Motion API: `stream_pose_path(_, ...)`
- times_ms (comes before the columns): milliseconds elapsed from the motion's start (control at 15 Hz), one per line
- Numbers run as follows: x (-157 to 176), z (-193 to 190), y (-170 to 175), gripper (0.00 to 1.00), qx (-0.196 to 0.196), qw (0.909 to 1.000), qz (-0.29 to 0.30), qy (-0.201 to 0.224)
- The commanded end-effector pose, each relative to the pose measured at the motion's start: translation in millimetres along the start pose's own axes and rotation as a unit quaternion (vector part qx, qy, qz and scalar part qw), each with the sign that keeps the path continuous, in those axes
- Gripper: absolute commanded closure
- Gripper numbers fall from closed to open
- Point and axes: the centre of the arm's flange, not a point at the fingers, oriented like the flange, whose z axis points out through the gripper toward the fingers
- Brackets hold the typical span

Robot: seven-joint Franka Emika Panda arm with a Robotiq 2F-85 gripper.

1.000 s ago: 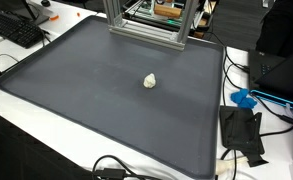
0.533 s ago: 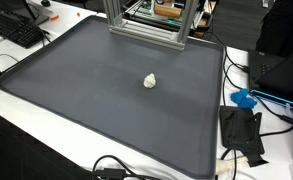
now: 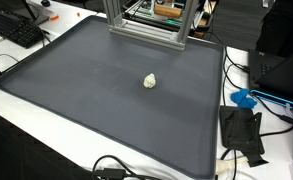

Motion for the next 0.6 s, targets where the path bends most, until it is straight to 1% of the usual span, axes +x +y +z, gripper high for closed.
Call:
stream_pose_path(0,-14.6,7.1,-2.3,0.0,0.005,0.9999,-0.013,0.007)
stream_pose_path(333,-14.6,7.7,-7.9,0.02,0.009,0.9995,-0.023,0.018)
stream_pose_path(533,-13.8,9.9,-10.9,0.0,0.007,0.9994,-0.029,0.017)
